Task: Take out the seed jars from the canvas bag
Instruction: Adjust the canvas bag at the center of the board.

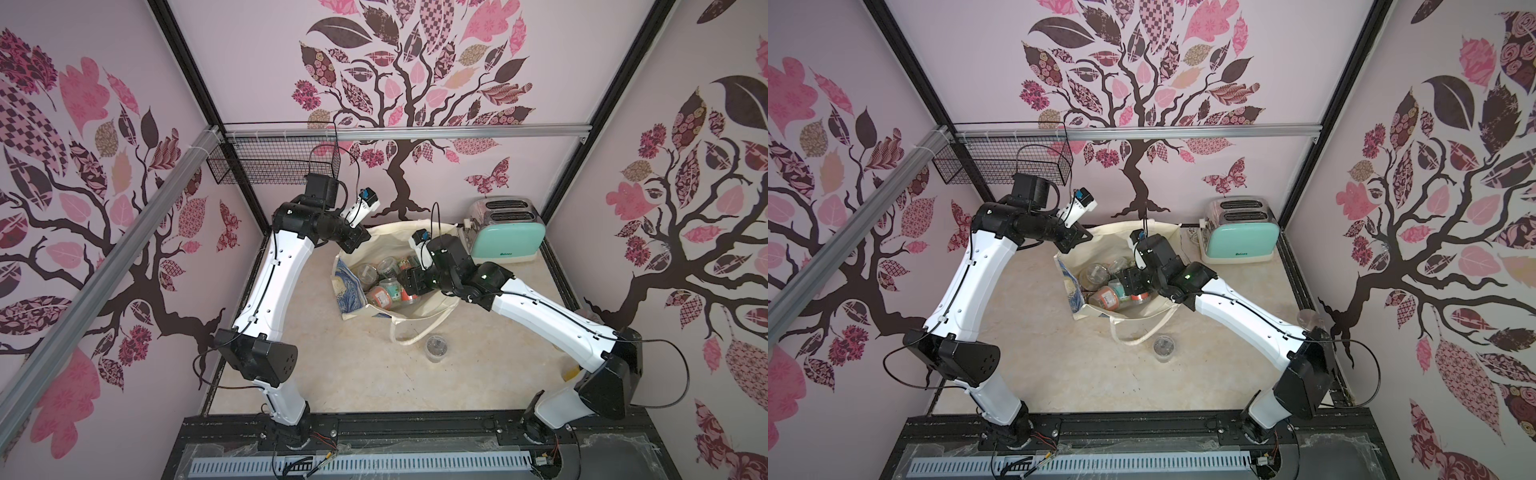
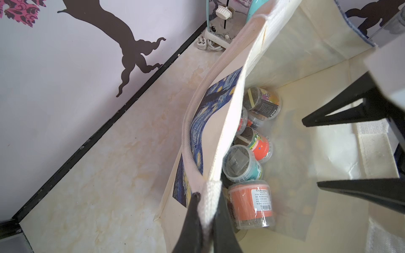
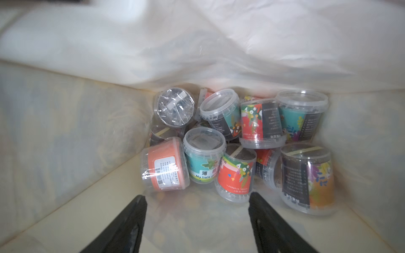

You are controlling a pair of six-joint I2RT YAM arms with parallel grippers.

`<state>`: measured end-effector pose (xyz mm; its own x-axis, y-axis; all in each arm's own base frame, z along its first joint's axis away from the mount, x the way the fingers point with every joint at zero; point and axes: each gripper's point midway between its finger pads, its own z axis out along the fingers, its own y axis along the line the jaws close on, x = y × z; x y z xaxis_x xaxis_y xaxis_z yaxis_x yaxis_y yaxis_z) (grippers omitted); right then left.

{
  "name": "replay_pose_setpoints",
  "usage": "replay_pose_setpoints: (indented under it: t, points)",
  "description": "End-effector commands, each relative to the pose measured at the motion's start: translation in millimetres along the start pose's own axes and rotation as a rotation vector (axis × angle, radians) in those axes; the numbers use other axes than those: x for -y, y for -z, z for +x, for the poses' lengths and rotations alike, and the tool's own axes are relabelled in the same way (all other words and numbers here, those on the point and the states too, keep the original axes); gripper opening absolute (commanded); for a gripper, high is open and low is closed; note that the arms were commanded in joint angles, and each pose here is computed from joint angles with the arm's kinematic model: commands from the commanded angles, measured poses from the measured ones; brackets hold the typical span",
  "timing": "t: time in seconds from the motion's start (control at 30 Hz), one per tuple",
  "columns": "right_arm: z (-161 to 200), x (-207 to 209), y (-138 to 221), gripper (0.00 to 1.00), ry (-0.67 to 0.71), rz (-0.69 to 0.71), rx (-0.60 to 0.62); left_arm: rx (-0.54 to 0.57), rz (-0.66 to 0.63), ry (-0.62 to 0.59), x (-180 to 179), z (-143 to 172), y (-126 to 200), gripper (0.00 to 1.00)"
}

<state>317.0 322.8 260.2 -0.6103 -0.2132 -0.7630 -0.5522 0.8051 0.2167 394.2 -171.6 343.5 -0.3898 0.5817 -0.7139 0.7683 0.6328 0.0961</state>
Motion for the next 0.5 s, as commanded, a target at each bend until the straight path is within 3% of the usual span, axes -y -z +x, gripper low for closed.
replay_pose_setpoints:
  t: [0.0, 0.23, 0.47]
  points:
    - [30.0, -8.3, -0.3, 0.78, 0.094, 0.001, -0.05, 0.085, -0.021, -0.057, 5.8, -14.9, 26.6, 0.0]
    - [80.7, -7.8, 3.8, 0.78, 0.155, 0.04, -0.119, 0.027, 0.057, -0.056, 23.9, 9.6, 19.0, 0.0]
    - [60.7, 9.1, 11.3, 0.83, 0.173, 0.153, -0.054, 0.021, 0.171, -0.089, 52.7, 18.8, 29.4, 0.0]
